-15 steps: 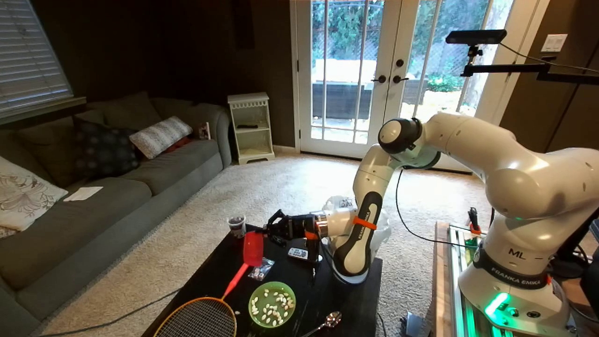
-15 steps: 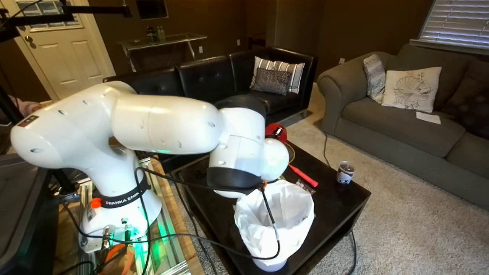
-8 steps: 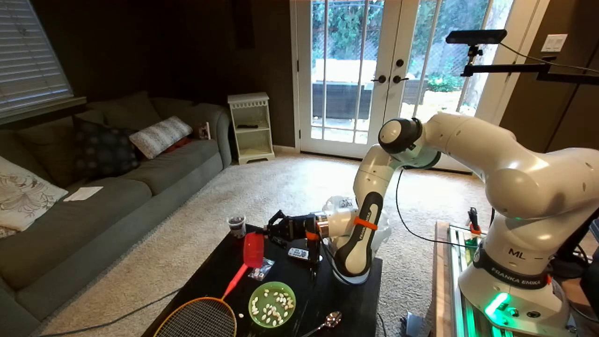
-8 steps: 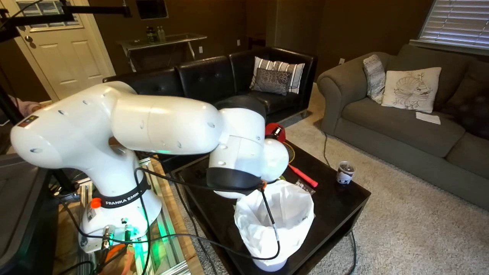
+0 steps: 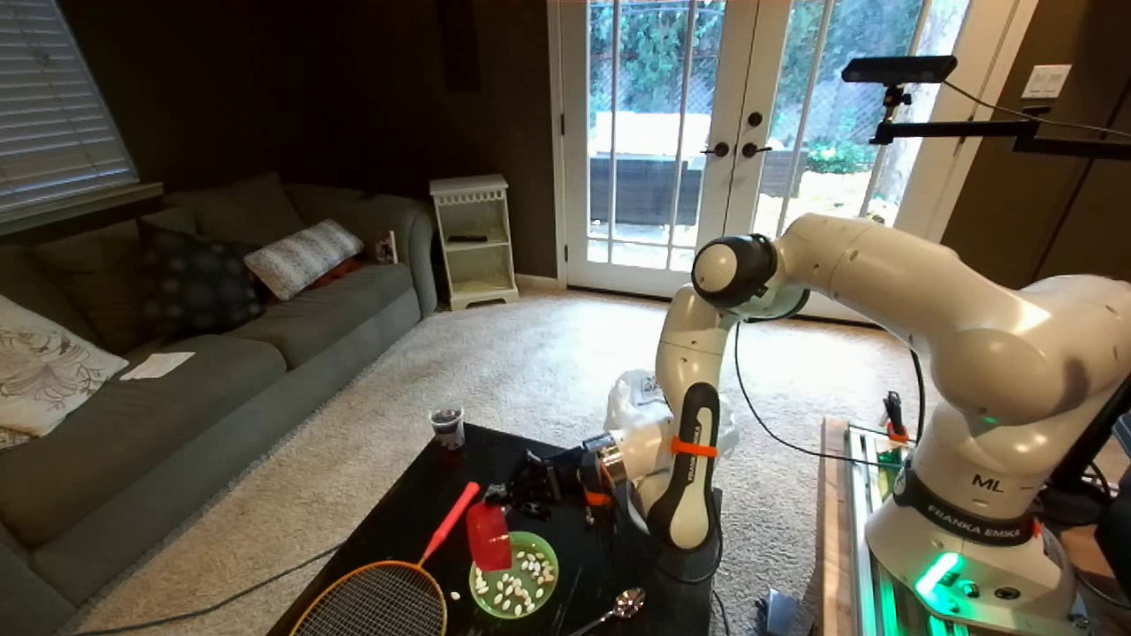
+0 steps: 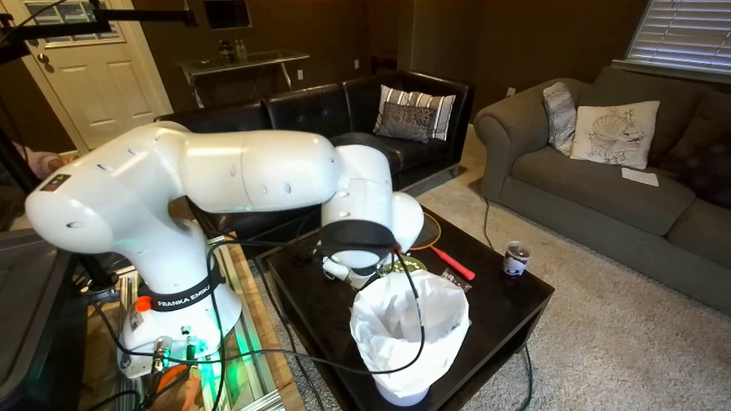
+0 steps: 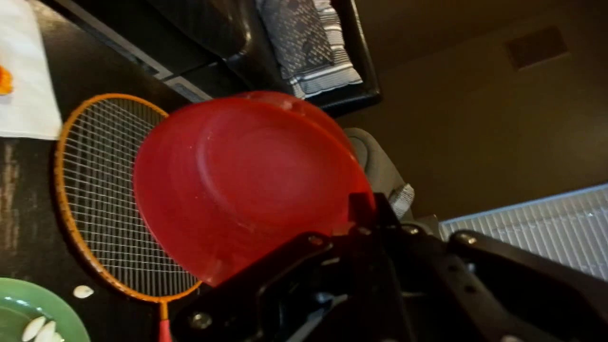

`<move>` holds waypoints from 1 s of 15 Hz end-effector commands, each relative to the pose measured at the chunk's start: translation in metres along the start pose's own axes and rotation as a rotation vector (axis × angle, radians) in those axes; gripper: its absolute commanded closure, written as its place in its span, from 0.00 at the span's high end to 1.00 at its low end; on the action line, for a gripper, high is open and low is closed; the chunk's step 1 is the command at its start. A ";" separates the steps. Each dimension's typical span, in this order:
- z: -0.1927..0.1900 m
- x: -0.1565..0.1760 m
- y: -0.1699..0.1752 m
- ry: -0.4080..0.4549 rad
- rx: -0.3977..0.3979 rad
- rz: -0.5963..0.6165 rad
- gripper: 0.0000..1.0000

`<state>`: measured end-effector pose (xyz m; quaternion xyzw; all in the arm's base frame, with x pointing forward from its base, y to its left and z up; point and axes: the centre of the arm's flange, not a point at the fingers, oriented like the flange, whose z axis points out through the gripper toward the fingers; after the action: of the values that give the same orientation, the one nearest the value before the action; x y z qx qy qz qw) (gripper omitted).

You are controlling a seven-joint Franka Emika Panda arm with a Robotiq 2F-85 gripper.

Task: Pour the contents of the pink bowl into the green bowl

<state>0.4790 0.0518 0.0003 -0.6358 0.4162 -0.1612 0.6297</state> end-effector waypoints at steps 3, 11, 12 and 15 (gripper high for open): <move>0.029 -0.038 0.011 -0.031 -0.202 -0.211 0.01; 0.053 -0.056 0.019 -0.019 -0.464 -0.506 0.01; 0.055 -0.055 0.021 -0.013 -0.507 -0.531 0.01; 0.061 -0.056 0.030 0.014 -0.635 -0.609 0.01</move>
<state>0.4891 0.1270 -0.0279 -0.8592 0.2602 -0.2076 0.3887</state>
